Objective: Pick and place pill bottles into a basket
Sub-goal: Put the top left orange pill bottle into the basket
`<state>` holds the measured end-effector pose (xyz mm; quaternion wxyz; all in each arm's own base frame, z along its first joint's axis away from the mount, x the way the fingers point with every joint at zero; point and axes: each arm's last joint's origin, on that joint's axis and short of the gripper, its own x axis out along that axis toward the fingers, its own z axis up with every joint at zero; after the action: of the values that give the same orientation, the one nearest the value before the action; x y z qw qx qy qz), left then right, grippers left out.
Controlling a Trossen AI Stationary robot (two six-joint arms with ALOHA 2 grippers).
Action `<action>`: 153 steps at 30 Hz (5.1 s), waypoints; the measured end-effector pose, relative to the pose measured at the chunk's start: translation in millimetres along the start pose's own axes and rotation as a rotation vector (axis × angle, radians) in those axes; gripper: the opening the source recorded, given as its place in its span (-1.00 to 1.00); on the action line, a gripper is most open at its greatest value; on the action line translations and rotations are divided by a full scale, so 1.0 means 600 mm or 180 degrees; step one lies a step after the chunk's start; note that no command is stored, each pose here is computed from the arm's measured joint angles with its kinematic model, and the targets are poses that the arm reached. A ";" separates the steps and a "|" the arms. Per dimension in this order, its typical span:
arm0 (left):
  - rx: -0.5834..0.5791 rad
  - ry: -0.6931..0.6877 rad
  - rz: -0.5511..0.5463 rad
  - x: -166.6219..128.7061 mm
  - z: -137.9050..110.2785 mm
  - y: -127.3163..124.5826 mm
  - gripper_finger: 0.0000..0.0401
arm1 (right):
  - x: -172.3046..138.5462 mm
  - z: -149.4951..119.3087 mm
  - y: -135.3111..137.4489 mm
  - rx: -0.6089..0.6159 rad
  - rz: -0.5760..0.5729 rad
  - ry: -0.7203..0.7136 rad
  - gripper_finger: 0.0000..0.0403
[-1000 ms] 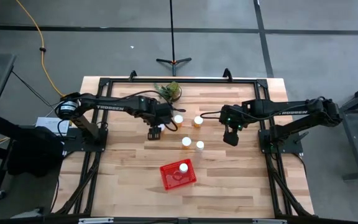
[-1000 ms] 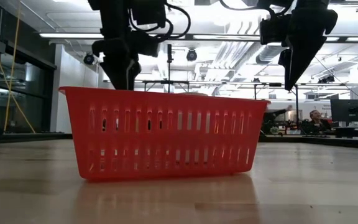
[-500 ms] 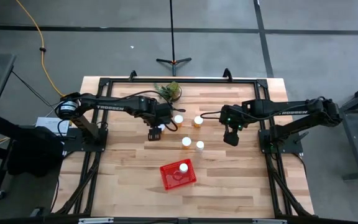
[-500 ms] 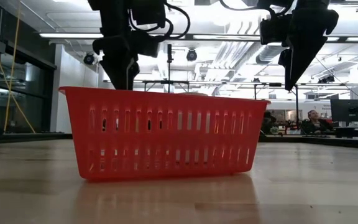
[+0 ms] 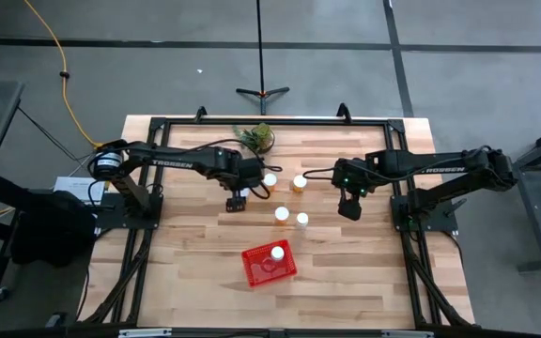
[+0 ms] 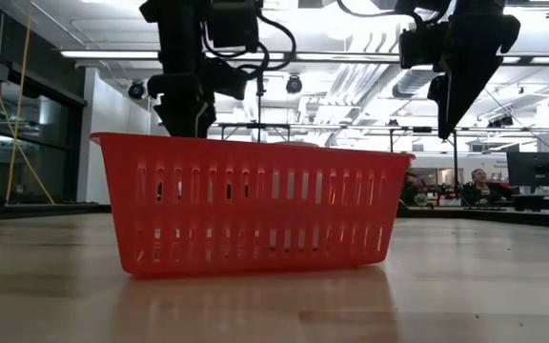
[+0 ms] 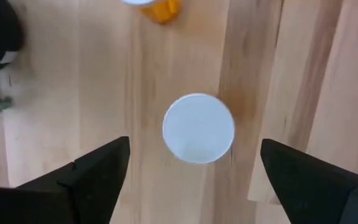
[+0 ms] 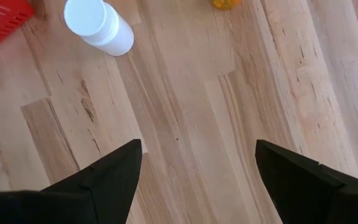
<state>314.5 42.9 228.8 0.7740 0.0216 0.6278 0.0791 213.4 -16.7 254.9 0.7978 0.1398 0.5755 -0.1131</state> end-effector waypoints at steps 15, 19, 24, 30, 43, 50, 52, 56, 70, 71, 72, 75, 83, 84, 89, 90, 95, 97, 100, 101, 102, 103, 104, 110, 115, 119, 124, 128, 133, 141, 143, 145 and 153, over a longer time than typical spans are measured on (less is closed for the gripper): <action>0.0076 0.0108 -0.0110 0.049 0.016 -0.006 0.94 | 0.000 -0.003 -0.001 -0.0022 -0.0036 0.0054 0.51; 0.0089 0.0129 -0.0111 0.055 0.014 -0.007 0.93 | 0.000 -0.004 -0.001 -0.0022 -0.0038 0.0077 0.51; 0.0078 0.0335 -0.0138 0.081 -0.013 -0.012 0.92 | 0.000 -0.005 -0.002 -0.0021 -0.0035 0.0091 0.51; -0.0037 0.0170 -0.0233 0.091 -0.010 -0.015 0.92 | 0.000 -0.005 -0.002 -0.0050 -0.0043 0.0092 0.51; -0.0025 0.0045 -0.0159 0.099 -0.009 -0.010 0.92 | 0.000 -0.007 -0.002 -0.0049 -0.0056 0.0129 0.51; -0.0147 -0.0002 -0.0168 0.101 -0.009 0.010 0.92 | 0.000 -0.007 -0.002 -0.0046 -0.0056 0.0132 0.51; -0.0183 -0.0005 -0.0223 0.102 -0.009 0.015 0.92 | 0.000 -0.007 -0.002 -0.0047 -0.0056 0.0134 0.51; -0.0230 -0.0014 -0.0356 0.103 -0.010 0.021 0.92 | 0.000 -0.007 -0.002 -0.0046 -0.0057 0.0138 0.51; -0.0223 -0.0050 -0.0652 0.102 -0.009 0.016 0.63 | 0.000 -0.007 -0.002 -0.0045 -0.0059 0.0142 0.51; -0.0217 -0.0052 -0.0649 0.102 -0.009 0.016 0.58 | 0.000 -0.007 -0.003 -0.0045 -0.0060 0.0142 0.51; -0.0216 -0.0053 -0.0646 0.102 -0.009 0.016 0.53 | 0.000 -0.007 -0.003 -0.0045 -0.0060 0.0142 0.51; -0.0214 -0.0051 -0.0646 0.102 -0.009 0.016 0.38 | 0.000 -0.007 -0.003 -0.0045 -0.0060 0.0142 0.51; -0.0242 0.0000 -0.0760 0.101 -0.011 0.014 0.11 | 0.000 -0.008 -0.003 -0.0046 -0.0062 0.0150 0.51; -0.0250 0.0014 -0.0809 0.101 -0.012 0.013 0.11 | 0.000 -0.008 -0.003 -0.0045 -0.0065 0.0161 0.51; -0.0318 0.0101 -0.1035 0.090 -0.020 0.009 0.20 | 0.000 -0.009 -0.004 -0.0046 -0.0107 0.0175 0.51; -0.0335 0.0088 -0.1078 0.085 -0.020 0.009 0.22 | 0.000 -0.009 -0.004 -0.0046 -0.0108 0.0175 0.51; -0.0451 -0.0085 -0.1276 0.049 -0.023 0.006 0.17 | 0.000 -0.009 -0.004 -0.0042 -0.0121 0.0169 0.51; -0.0482 -0.0172 -0.1375 0.035 -0.023 -0.001 0.11 | 0.000 -0.009 -0.004 -0.0022 -0.0123 0.0169 0.51; -0.0544 -0.0265 -0.1579 0.014 -0.022 -0.018 0.11 | 0.000 -0.009 -0.004 -0.0018 -0.0122 0.0168 0.51; -0.0551 -0.0319 -0.1650 0.007 -0.021 -0.027 0.11 | 0.000 -0.009 -0.004 -0.0009 -0.0127 0.0167 0.51; -0.0552 -0.0359 -0.1707 0.001 -0.019 -0.036 0.12 | 0.000 -0.009 -0.004 -0.0010 -0.0133 0.0163 0.51; -0.0531 -0.0382 -0.1746 -0.006 -0.018 -0.047 0.13 | 0.000 -0.009 -0.004 -0.0009 -0.0135 0.0162 0.51; -0.0508 -0.0400 -0.1768 -0.013 -0.015 -0.059 0.16 | 0.000 -0.009 -0.004 -0.0012 -0.0135 0.0159 0.51; -0.0377 -0.0728 -0.1758 -0.068 0.014 -0.124 0.21 | 0.000 -0.006 -0.013 -0.0014 -0.0175 0.0146 0.51; -0.0474 -0.1025 -0.1706 -0.100 0.027 -0.164 0.12 | 0.000 -0.001 -0.023 -0.0017 -0.0174 0.0103 0.51; -0.0571 -0.1070 -0.1611 -0.100 0.026 -0.192 0.15 | -0.001 0.001 -0.025 -0.0068 -0.0156 0.0078 0.51; -0.0534 -0.1057 -0.1549 -0.075 0.032 -0.231 0.26 | 0.000 0.001 -0.024 0.0017 -0.0112 0.0085 0.51; -0.0458 -0.0941 -0.1513 -0.047 0.037 -0.248 0.16 | 0.000 0.001 -0.023 0.0147 -0.0067 0.0075 0.51; -0.0417 -0.0797 -0.1384 -0.016 0.040 -0.253 0.14 | 0.000 0.002 -0.019 0.0341 0.0143 0.0102 0.51; -0.0232 -0.0695 -0.1208 0.022 0.044 -0.261 0.28 | 0.000 0.009 -0.009 0.0364 0.0240 -0.0055 0.51; -0.0194 -0.0687 -0.1199 0.030 0.046 -0.264 0.23 | 0.000 0.010 -0.006 0.0389 0.0269 -0.0087 0.51; -0.0157 -0.0611 -0.1160 0.040 0.044 -0.265 0.19 | 0.000 0.010 -0.003 0.0383 0.0285 -0.0097 0.51; -0.0138 -0.0719 -0.1007 0.042 0.048 -0.264 0.36 | 0.000 0.009 0.006 0.0338 0.0314 -0.0098 0.51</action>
<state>362.4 -107.6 189.5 0.8426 -0.0853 0.5307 -0.0331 219.1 -15.4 257.1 0.8026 0.2084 0.5487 -0.1062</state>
